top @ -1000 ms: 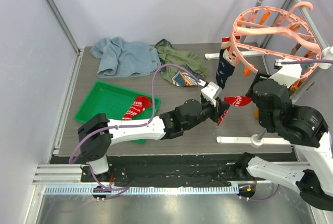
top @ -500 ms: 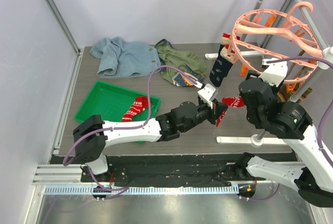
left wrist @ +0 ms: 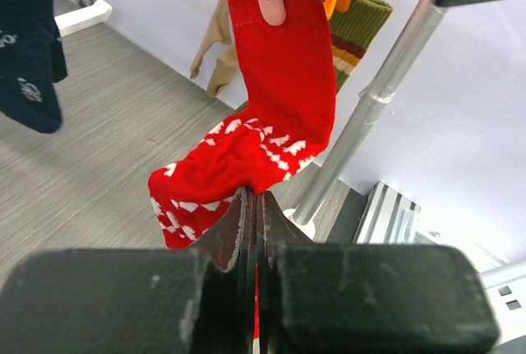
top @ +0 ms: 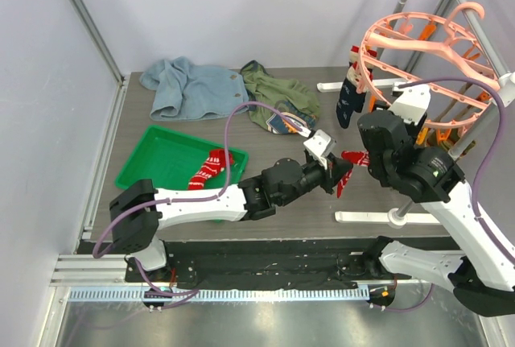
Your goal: Remove the socks clipped to the hanger
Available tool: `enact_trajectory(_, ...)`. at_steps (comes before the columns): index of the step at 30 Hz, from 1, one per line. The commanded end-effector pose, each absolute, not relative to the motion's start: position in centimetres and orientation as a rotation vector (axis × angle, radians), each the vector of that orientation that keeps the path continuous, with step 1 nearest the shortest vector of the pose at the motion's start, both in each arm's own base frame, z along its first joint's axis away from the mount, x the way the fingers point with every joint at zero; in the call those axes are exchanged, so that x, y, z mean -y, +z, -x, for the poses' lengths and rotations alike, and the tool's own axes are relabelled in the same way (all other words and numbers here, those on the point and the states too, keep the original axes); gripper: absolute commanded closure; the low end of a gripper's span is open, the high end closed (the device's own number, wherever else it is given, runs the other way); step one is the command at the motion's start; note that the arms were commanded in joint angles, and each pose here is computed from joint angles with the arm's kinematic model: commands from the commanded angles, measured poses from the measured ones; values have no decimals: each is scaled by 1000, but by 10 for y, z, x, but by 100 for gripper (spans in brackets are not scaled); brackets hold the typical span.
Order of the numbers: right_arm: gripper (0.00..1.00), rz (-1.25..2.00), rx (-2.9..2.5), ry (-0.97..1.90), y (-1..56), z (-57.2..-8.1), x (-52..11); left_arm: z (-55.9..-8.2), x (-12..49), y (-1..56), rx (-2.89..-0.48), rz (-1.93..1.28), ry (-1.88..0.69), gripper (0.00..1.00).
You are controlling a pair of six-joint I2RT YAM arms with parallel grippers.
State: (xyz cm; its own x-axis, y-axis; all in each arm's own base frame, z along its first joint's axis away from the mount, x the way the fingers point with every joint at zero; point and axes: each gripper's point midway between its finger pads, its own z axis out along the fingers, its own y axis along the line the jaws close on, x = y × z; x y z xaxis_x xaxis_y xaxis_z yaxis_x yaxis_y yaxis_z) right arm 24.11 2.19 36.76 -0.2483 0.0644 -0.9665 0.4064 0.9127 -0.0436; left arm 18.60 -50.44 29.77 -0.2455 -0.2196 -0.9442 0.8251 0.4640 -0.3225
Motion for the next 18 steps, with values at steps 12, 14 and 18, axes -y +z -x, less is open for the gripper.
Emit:
enact_trajectory(12, 50, -357, -1829, -224, 357, -274, -20, -180, 498, 340, -1379, -510, -1144, 100)
enact_trajectory(14, 51, -348, -1829, -216, 356, -276, -22, -180, 499, 338, -1382, -510, -1141, 100)
enact_trajectory(18, 50, -362, -1825, -236, 357, -278, -19, -181, 502, 337, -1386, -508, -1148, 100)
